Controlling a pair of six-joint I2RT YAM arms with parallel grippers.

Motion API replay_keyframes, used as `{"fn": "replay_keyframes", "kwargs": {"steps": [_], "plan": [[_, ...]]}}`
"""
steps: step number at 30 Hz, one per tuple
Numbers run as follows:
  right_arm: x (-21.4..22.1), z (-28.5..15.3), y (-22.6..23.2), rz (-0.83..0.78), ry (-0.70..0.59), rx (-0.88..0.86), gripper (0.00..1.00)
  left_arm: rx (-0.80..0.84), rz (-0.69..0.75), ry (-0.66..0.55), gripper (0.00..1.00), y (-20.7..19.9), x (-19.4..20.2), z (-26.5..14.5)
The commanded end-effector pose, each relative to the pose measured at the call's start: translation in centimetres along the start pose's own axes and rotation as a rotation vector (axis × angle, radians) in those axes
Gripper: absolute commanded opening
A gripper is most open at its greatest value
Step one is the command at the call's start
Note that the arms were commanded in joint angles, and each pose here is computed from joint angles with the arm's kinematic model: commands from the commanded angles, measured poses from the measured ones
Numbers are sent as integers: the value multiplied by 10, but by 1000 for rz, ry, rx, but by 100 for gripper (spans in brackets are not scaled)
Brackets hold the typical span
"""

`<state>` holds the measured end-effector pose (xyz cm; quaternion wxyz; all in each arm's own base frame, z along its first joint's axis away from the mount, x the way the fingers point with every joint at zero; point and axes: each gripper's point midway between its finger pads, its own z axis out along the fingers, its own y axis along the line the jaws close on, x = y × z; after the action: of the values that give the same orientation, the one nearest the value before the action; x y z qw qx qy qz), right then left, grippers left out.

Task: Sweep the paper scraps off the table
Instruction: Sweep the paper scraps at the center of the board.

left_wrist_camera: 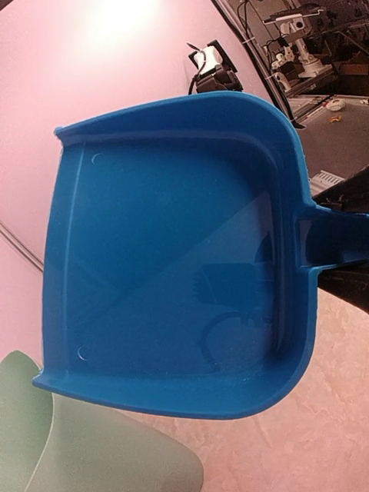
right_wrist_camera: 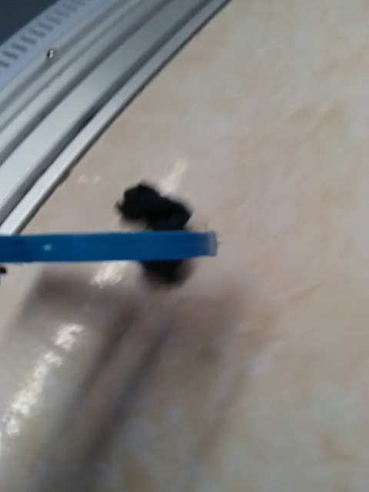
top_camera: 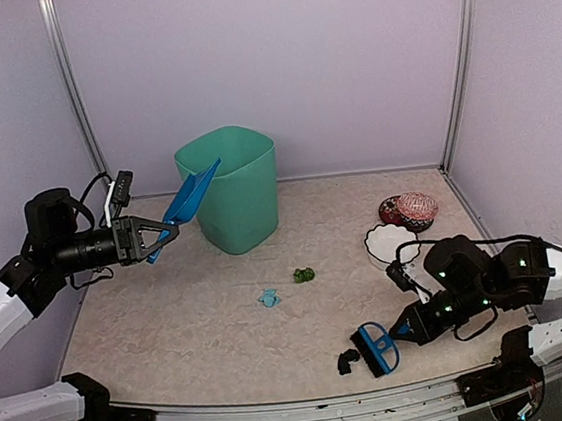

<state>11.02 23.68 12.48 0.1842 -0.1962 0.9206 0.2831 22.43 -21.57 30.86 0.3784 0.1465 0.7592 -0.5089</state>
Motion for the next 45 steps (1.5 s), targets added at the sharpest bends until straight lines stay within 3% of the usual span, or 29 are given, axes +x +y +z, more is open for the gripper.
{"fn": "replay_keyframes", "kwargs": {"steps": [1,9,24,30,36,45], "plan": [[-3,17,5,85,-21,-56,0,-8,29,1,0,2,6,-2],[-24,43,-7,163,-141,-12,0,-22,18,11,0,5,14,-6],[-107,55,-17,489,-516,-4,0,-52,-53,12,0,20,25,-3],[-138,35,-15,404,-592,86,0,-71,-60,9,0,25,25,-2],[-137,-7,-6,252,-590,89,0,-72,-58,13,0,24,26,-2],[-68,-41,24,93,-362,-170,0,-37,-50,34,0,17,27,-2]]}}
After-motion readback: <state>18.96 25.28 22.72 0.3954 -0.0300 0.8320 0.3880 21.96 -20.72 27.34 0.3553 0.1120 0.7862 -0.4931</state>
